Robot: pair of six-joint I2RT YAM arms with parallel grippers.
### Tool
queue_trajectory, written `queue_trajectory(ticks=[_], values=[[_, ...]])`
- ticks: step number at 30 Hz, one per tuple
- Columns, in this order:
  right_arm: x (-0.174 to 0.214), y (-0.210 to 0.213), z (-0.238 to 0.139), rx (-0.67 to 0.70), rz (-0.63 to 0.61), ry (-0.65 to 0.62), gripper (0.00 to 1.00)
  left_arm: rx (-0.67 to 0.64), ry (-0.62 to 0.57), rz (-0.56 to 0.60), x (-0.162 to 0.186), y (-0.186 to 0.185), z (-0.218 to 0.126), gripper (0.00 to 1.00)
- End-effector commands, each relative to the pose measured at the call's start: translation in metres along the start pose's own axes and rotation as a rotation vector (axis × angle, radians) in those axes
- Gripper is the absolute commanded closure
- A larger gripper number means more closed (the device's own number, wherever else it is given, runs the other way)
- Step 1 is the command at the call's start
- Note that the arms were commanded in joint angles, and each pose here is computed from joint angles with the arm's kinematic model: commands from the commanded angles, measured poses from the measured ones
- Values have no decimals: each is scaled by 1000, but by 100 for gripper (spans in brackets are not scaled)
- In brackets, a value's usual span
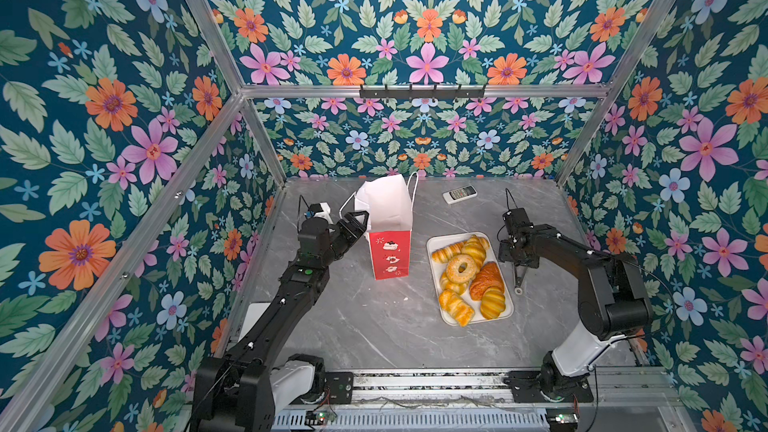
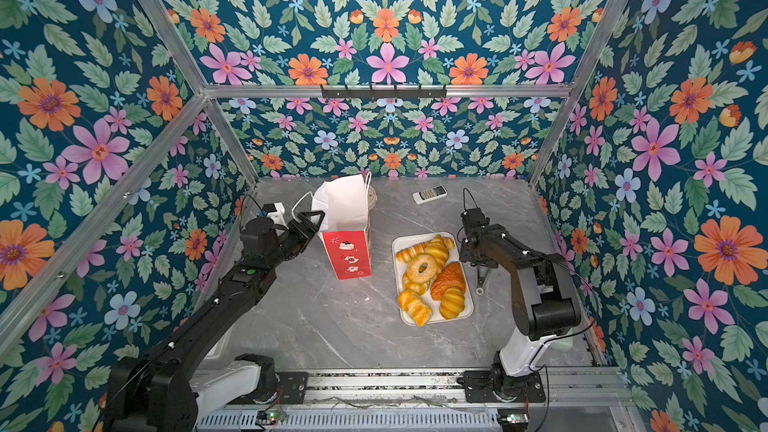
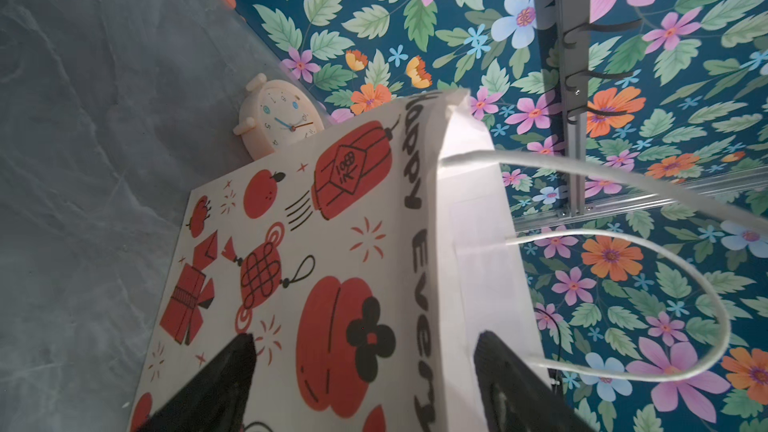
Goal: Take the fake bread out of the paper bag
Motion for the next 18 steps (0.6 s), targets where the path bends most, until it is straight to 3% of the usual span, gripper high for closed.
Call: queue_trajectory(ticks=[1,11,18], values=[[-1,1,0,-3,11,-1,25,-2,18,58,2,-1,-3,3],[-1,1,-1,-4,9,0,25,126,37,193,-4,-29,-21,0],[1,0,-1,0,6,3,25,104,45,291,-15,-49,-48,0]])
Point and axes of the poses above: each gripper's point midway between its finger pads, its own z axis out along the fingers, its own y axis along the line the jaws close on, x = y × z, the point moved 7 cm from there along -z, back along the fingers, and after that the axes turned 10 degrees about z, right-handed, at the moved point
